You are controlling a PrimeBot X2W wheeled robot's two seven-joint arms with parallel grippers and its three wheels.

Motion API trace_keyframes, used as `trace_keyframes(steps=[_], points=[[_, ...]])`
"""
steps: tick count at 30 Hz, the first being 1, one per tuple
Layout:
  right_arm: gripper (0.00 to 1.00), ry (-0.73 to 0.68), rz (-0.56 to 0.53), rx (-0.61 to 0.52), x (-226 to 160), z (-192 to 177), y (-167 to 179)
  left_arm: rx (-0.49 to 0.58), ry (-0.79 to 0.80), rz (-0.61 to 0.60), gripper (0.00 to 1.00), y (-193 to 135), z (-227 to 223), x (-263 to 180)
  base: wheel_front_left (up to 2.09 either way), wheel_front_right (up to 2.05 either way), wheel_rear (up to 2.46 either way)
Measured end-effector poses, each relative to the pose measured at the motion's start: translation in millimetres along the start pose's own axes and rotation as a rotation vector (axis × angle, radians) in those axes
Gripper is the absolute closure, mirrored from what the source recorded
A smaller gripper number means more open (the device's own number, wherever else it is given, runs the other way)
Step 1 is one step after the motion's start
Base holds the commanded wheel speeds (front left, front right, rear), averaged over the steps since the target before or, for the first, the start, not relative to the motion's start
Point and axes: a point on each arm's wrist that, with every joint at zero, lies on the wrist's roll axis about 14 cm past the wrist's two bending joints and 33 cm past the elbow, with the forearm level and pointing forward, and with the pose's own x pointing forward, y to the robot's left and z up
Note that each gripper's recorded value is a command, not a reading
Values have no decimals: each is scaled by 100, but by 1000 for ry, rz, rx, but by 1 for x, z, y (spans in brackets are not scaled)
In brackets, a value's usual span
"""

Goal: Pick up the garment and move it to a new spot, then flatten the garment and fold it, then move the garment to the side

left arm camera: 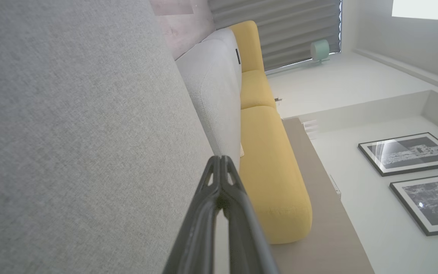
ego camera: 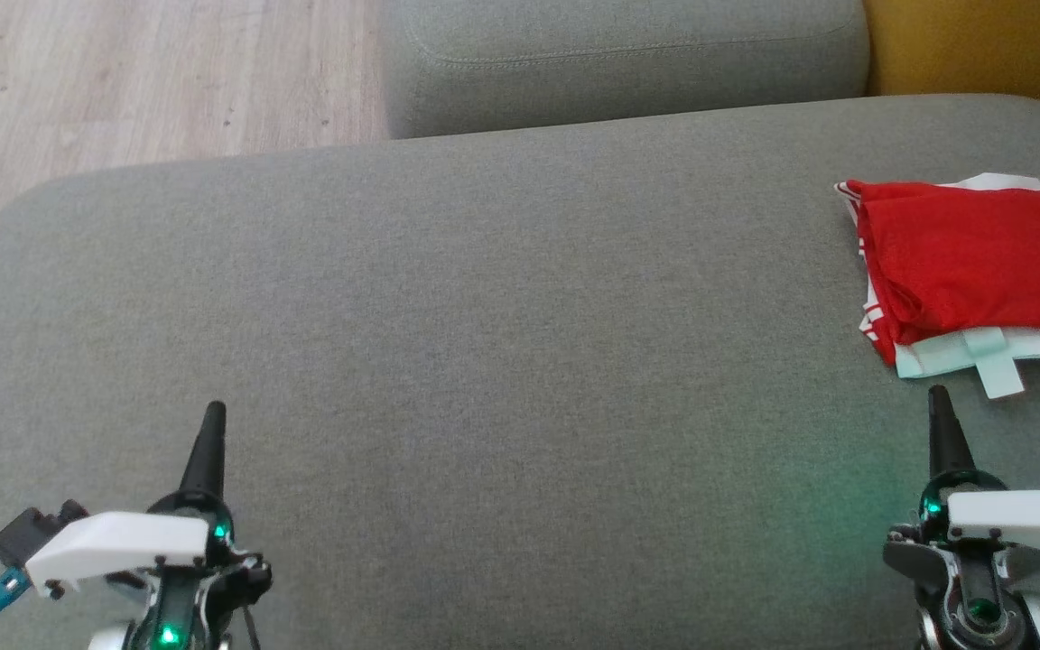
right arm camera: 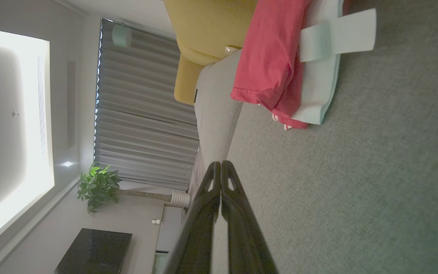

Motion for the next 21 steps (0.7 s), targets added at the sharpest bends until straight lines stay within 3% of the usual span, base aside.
trace_keyframes(steps=[21], points=[[100, -11, 29, 234, -2, 9, 6, -222, -5, -44, 100, -7, 10, 3, 0, 0, 0]])
